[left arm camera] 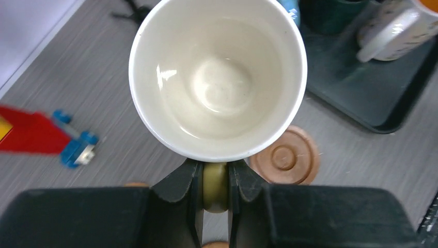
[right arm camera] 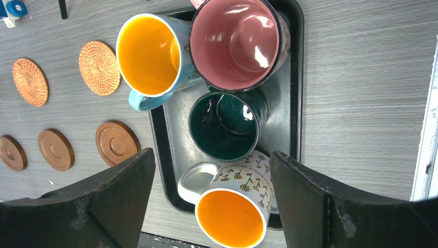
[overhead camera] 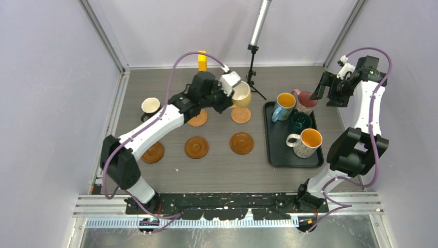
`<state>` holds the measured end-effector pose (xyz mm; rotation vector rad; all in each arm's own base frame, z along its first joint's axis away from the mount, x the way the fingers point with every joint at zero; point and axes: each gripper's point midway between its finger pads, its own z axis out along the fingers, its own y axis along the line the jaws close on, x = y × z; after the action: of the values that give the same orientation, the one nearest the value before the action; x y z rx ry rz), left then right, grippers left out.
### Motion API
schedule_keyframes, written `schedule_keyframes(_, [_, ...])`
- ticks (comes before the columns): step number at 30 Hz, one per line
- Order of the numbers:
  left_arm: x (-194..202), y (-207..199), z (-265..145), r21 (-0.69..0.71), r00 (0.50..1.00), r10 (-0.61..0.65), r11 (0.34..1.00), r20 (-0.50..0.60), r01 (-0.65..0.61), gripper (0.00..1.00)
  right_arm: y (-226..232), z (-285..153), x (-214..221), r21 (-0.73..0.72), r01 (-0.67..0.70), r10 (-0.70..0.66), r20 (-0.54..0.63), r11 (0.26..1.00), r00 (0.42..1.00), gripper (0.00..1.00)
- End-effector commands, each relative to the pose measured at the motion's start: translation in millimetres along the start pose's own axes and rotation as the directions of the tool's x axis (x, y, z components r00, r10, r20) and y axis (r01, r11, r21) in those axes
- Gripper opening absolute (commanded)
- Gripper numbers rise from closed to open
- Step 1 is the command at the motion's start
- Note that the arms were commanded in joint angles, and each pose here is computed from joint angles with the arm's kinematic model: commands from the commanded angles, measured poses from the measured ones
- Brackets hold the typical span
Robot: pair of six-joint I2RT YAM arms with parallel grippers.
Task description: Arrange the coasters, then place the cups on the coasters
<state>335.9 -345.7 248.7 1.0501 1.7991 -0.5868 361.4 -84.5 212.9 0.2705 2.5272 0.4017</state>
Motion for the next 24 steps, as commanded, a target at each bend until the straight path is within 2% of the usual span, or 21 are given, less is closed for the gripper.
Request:
schedule_keyframes(1, [-30, 45, -48, -0.157, 0.992, 0.001, 0.987, 0.130, 0.020, 0.00, 7, -8, -15, -0.013, 0.004, -0.003, 0.061, 1.000, 0.998, 0.86])
schedule_keyframes(9, [55, 105, -79, -0.302, 0.992, -0.128, 0.945, 0.021, 0.128, 0.00, 11, -3, -18, -0.033, 0.031, -0.029, 0.057, 0.999, 0.998, 0.86])
schedule_keyframes(14, [97, 132, -91, -0.359, 0.985, -0.166, 0.923, -0.036, 0.142, 0.00, 10, 0, -18, -0.033, 0.036, -0.034, 0.045, 0.999, 0.998, 0.86])
schedule_keyframes(24, [140, 154, -89, -0.388, 0.979, -0.183, 0.912, -0.095, 0.133, 0.00, 7, 3, -17, -0.021, 0.039, -0.038, 0.035, 0.999, 0.999, 0.85])
